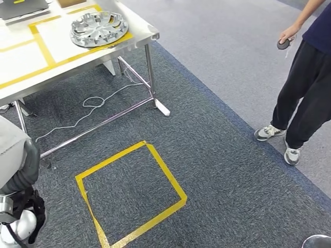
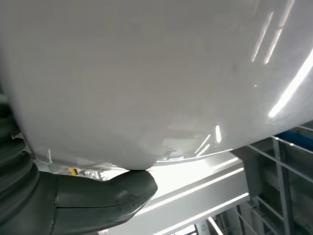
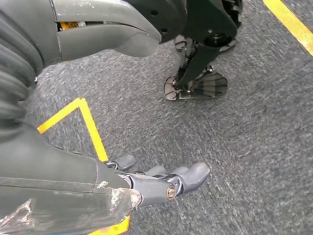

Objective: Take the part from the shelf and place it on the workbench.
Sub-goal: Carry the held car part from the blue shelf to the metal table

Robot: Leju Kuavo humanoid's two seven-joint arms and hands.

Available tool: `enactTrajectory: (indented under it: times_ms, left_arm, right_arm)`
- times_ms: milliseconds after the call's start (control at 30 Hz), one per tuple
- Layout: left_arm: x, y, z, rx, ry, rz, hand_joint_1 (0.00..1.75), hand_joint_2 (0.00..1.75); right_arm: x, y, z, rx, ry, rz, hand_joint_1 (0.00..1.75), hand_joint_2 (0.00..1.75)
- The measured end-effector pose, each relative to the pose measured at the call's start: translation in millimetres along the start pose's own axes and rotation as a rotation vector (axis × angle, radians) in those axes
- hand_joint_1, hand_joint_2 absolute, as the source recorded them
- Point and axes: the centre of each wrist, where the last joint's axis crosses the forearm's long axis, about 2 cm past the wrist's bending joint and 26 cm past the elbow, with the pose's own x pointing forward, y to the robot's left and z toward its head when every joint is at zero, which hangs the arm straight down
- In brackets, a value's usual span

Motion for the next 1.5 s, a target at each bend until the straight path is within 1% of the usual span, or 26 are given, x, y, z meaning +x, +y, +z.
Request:
enactTrajectory:
  times_ms: [600, 800, 1500]
  left_arm:
    - [-0.4, 1.1, -0.8, -0.002, -0.002, -0.006, 1.75, 1.75]
    - [-0.2, 0.8, 0.3, -0.004, 0.001, -0.005, 1.75, 1.75]
    - [-0.3, 0.8, -0.6, -0.005, -0.003, -0.008, 1.75, 1.75]
  right_arm:
    - [-0.3, 0.5, 0.1, 0.001, 0.004, -0.002, 0.0, 1.75]
    - [-4.0, 0.7, 1.7, 0.004, 0.014, 0.001, 0.0, 1.75]
    - [-1.2, 1.0, 0.5, 0.012, 0.006, 0.003, 0.0, 1.75]
